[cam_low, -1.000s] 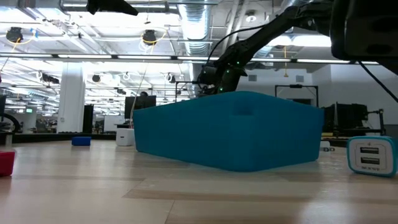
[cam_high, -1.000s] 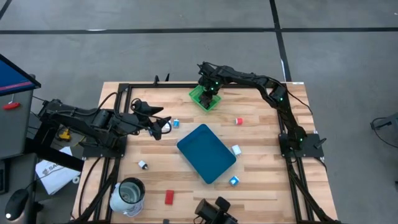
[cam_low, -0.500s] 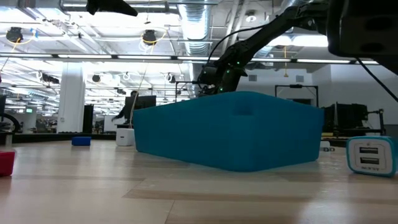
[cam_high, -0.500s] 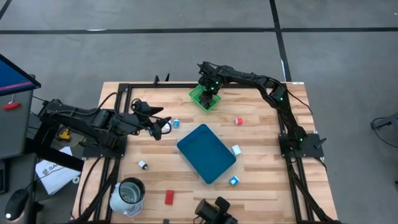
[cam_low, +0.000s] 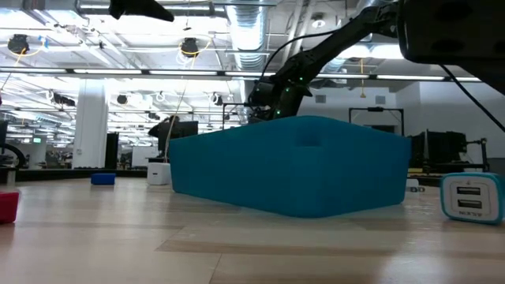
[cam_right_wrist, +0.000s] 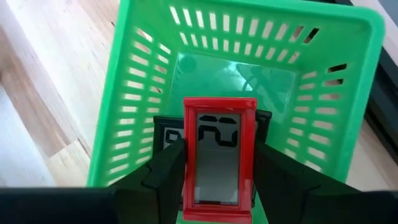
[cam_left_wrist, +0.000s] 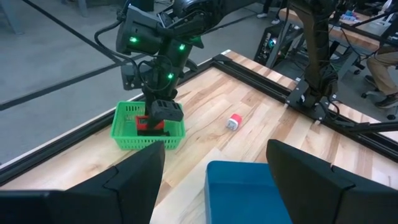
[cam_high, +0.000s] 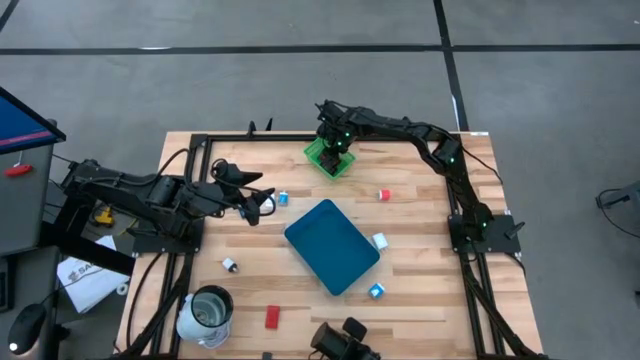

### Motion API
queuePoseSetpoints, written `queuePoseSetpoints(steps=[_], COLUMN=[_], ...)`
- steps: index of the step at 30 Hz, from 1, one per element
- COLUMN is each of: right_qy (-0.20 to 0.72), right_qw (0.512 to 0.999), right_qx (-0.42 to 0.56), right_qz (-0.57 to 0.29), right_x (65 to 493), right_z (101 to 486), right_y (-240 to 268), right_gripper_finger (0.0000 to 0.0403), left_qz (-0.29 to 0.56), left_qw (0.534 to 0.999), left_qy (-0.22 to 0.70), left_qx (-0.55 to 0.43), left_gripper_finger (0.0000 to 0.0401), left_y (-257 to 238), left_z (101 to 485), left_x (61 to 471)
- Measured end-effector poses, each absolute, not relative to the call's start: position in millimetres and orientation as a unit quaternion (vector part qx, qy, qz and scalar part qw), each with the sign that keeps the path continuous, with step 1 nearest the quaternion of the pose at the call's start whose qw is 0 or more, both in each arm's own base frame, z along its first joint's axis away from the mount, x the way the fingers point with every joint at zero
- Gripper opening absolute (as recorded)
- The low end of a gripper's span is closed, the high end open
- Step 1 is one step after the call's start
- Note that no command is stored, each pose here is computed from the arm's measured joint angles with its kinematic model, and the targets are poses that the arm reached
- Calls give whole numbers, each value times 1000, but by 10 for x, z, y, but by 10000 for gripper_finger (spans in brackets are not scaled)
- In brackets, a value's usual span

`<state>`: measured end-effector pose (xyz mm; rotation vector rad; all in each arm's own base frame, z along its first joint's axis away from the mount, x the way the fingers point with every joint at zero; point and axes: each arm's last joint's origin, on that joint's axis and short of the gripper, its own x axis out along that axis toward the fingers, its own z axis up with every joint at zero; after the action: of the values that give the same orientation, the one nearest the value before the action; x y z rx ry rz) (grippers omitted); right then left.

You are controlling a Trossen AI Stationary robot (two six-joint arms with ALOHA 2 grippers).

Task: Pick & Place Office items
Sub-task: Put the top red digital timer into the green bin, then put the red digital timer into the green bin

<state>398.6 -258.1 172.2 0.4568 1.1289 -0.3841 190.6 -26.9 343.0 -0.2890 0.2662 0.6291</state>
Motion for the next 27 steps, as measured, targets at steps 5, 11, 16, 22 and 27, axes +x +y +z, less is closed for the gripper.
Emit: queuePoseSetpoints(steps=[5, 11, 16, 22, 27], right_qy=[528, 531, 536, 550, 529], right_qw=[803, 800, 797, 790, 811], right_qx=[212, 207, 207, 203, 182], right_qz=[-179, -188, -187, -179, -170], right_x=[3989, 3979, 3970, 3906, 3884], right_z=[1723, 1730, 1763, 1937, 2242], right_y=[-2575, -2576, -2551, -2454, -2335], right_gripper_finger=[172, 207, 227, 223, 222], left_qz=[308, 310, 310, 310, 303], left_qw=[932, 931, 931, 930, 931], left_qy=[133, 135, 135, 148, 160], left_qx=[-139, -137, -137, -130, -128], left_gripper_finger=[278, 278, 278, 278, 278], left_y=[-268, -267, -267, -266, -269], left_z=[3425, 3420, 3420, 3398, 3382], left_x=[1902, 1899, 1899, 1888, 1882])
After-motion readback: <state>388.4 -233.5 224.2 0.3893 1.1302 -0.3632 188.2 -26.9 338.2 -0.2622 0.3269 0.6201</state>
